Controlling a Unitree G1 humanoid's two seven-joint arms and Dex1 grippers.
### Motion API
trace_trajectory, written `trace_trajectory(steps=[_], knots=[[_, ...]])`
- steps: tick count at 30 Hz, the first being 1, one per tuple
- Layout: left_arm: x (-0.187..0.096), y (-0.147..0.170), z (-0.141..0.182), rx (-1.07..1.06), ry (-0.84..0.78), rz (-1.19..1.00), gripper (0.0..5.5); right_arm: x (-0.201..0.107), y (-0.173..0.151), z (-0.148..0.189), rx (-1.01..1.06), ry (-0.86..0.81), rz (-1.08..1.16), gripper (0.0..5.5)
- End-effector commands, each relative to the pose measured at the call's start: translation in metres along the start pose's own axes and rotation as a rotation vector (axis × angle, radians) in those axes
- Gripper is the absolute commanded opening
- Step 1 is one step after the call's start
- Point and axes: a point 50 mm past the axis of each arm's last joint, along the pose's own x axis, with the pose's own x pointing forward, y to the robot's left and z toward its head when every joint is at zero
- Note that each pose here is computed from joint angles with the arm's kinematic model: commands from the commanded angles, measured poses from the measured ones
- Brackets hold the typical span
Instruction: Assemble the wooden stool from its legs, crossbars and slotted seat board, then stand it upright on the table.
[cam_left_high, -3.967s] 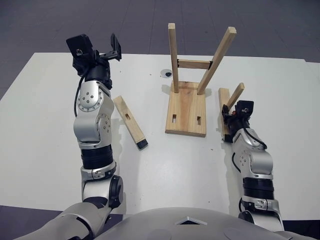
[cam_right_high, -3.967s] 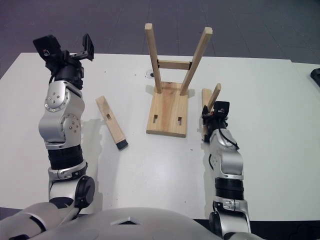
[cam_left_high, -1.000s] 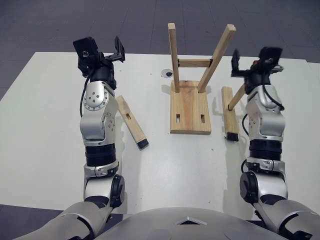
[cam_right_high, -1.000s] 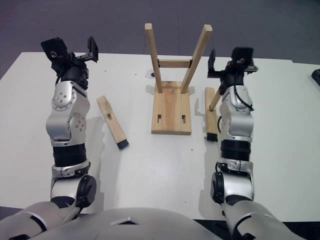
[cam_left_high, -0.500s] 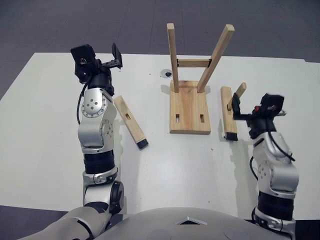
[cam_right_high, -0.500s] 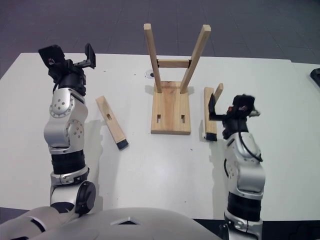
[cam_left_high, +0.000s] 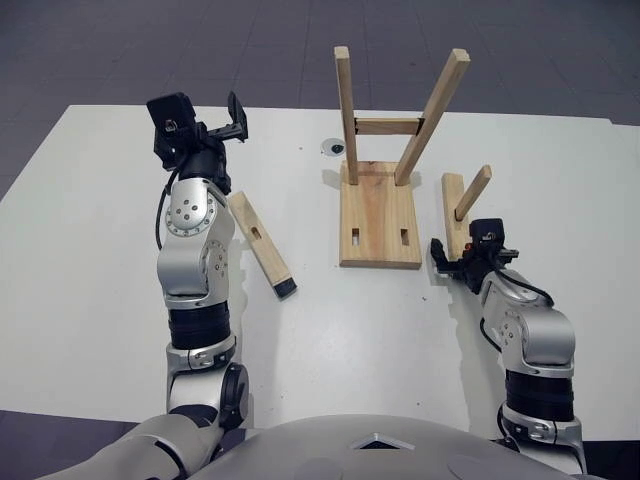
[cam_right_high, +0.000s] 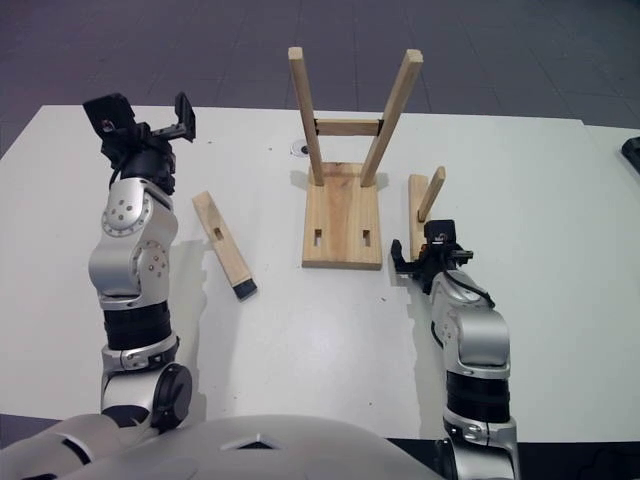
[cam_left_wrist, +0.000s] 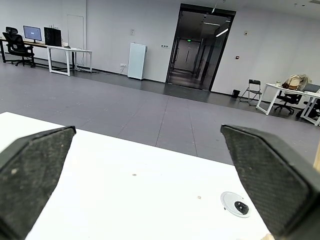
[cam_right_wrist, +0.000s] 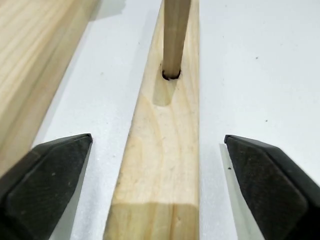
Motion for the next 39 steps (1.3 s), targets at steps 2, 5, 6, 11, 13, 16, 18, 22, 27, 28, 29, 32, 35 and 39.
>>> trace_trajectory(steps=[2,5,6,11,13,16,18,22,27,28,29,32,35,39], knots=[[-0.002,0.002,-0.004,0.021,0.049,0.019,5.40,-0.001,-0.002,0.007,0.061,0.057,0.031,4.12],[-0.002,0.000,-0.005,0.025,0.064,0.018,5.40,0.000,-0.002,0.014,0.049,0.051,0.037,3.54],[-0.002,-0.001,-0.005,0.026,0.070,0.018,5.40,0.000,-0.001,0.016,0.042,0.050,0.038,3.38],[-0.003,-0.002,-0.008,0.032,0.093,0.025,5.40,0.003,-0.001,0.022,0.002,0.053,0.034,2.58],[-0.003,-0.003,-0.010,0.034,0.102,0.027,5.40,0.004,-0.001,0.023,-0.007,0.053,0.032,2.30],[-0.003,-0.002,-0.011,0.034,0.111,0.030,5.40,0.004,-0.001,0.024,-0.018,0.055,0.033,2.03],[-0.003,-0.003,-0.012,0.037,0.121,0.028,5.40,0.005,-0.001,0.024,-0.023,0.061,0.032,2.03],[-0.002,-0.003,-0.015,0.047,0.141,0.019,5.40,0.007,0.002,0.023,-0.031,0.050,0.048,2.03],[-0.001,0.000,-0.017,0.043,0.156,0.024,5.40,-0.001,-0.015,0.044,0.054,-0.151,-0.002,2.03],[-0.001,0.001,-0.017,0.039,0.159,0.027,5.40,-0.003,-0.018,0.051,0.069,-0.199,-0.006,2.03],[-0.001,0.002,-0.018,0.034,0.162,0.027,5.40,-0.004,-0.022,0.057,0.081,-0.240,-0.018,2.03],[0.001,0.003,-0.018,0.009,0.170,0.022,5.40,-0.007,-0.031,0.069,0.093,-0.333,-0.049,2.03],[0.004,0.006,-0.013,-0.042,0.168,0.008,5.40,-0.015,-0.036,0.086,0.095,-0.464,-0.027,2.03],[0.010,0.001,0.009,-0.271,0.153,-0.146,5.40,-0.042,-0.041,0.128,0.057,-0.730,0.054,2.03]])
